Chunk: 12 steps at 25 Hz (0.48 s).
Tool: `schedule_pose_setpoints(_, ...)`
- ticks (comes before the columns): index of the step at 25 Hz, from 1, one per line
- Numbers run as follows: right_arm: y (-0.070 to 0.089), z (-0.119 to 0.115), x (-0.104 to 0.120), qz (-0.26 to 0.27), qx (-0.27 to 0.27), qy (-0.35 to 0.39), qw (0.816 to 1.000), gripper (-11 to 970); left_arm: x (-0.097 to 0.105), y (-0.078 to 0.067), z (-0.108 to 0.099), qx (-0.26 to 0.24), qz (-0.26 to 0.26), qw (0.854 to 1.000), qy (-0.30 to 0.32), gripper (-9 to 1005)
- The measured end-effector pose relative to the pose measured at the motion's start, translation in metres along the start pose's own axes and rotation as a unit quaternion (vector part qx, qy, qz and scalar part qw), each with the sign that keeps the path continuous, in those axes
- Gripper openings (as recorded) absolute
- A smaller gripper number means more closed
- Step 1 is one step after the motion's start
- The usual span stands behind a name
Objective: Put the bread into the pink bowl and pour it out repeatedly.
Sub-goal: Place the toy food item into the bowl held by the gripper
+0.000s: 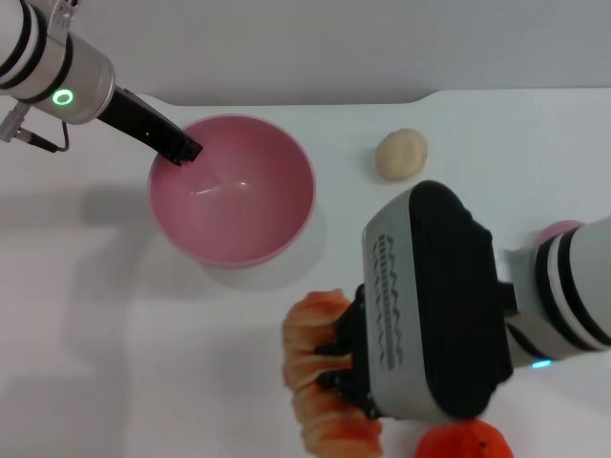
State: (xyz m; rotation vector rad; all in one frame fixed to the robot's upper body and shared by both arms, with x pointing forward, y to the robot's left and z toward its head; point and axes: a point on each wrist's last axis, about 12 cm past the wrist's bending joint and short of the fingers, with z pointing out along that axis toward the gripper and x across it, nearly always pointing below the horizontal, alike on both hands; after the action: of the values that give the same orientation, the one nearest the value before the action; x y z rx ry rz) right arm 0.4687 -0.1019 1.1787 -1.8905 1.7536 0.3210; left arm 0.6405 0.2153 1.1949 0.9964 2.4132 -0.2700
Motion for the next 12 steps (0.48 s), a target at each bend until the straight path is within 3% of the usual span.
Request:
schedule_pose_setpoints(5, 0.010, -0.012, -0.019, -0.040, 0.014, -0.024, 0.999, 165, 0.000, 0.000, 0.000, 0.000, 0.000, 1.000, 0.000, 42)
schedule_pose_setpoints(12, 0.001, -0.030, -0.033, -0.054, 0.066, -0.062, 0.994, 150, 0.002, -0.004, 0.004, 0.005, 0.003, 1.000, 0.007, 41)
